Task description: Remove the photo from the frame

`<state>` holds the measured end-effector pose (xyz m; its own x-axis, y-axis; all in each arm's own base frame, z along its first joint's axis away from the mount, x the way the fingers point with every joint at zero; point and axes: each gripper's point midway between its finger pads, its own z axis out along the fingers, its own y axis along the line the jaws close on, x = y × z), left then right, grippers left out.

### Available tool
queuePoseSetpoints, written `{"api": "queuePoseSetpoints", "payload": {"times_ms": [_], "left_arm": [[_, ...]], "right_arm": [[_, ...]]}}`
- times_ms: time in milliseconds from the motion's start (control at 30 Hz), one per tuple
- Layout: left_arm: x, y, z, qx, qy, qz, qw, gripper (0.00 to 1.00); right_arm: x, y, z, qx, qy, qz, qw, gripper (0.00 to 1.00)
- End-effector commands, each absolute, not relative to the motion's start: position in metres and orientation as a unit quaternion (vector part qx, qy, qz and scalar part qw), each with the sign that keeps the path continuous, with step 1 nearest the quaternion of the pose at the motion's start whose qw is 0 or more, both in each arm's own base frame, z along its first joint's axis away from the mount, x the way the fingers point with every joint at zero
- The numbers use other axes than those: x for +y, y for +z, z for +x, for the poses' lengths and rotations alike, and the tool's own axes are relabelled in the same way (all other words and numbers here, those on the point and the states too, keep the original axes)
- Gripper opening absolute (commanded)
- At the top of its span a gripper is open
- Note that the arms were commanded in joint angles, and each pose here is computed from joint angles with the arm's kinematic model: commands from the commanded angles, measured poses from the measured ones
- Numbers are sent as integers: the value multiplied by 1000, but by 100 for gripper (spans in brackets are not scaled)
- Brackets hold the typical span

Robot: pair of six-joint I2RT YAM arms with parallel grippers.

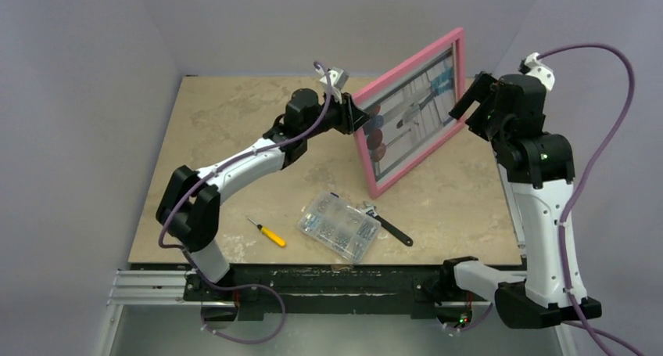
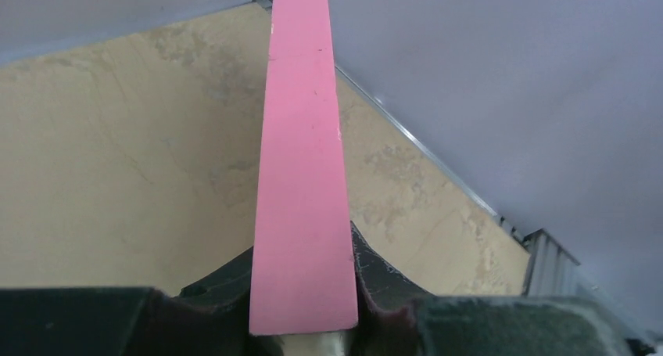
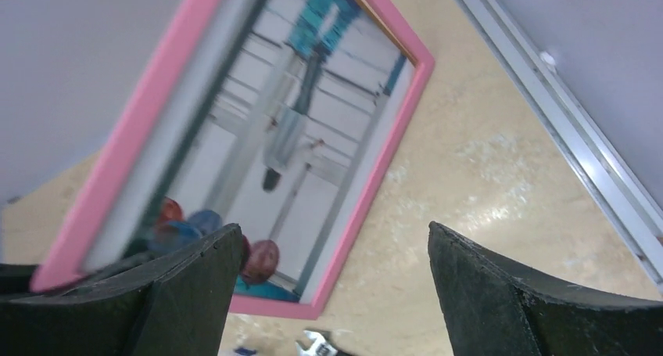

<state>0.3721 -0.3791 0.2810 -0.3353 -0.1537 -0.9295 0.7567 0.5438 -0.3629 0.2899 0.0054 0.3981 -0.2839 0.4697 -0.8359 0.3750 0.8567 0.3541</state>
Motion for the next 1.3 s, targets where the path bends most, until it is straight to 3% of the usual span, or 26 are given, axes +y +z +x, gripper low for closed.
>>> {"api": "queuePoseSetpoints", "payload": {"times_ms": [0, 200, 400, 600, 900, 1000, 1133, 1167, 1267], "left_arm": [[-387, 311, 388, 696, -548, 106, 452, 0], [-392, 239, 415, 733, -609, -1, 303, 0], [-375, 178, 435, 761, -582, -71, 279, 0], [-363, 125, 443, 786, -567, -138, 206, 0], [-348, 79, 428, 831, -515, -160, 137, 1], [-340, 73, 421, 848, -488, -162, 131, 21], [-323, 72, 412, 867, -447, -165, 144, 39], [-319, 72, 408, 872, -438, -166, 140, 48], [-312, 71, 397, 881, -422, -170, 128, 54]], "right_arm": [[-7, 362, 285, 820, -9, 261, 509, 86], [-12, 334, 276, 827, -25, 268, 494, 85], [-11, 302, 275, 841, -31, 270, 469, 84], [-7, 256, 277, 857, -35, 274, 435, 85], [7, 143, 293, 884, -14, 362, 295, 95], [9, 116, 303, 886, 15, 374, 275, 94], [16, 90, 313, 892, 33, 370, 259, 91], [19, 85, 315, 893, 38, 367, 257, 90], [18, 68, 317, 895, 30, 369, 249, 88]]}}
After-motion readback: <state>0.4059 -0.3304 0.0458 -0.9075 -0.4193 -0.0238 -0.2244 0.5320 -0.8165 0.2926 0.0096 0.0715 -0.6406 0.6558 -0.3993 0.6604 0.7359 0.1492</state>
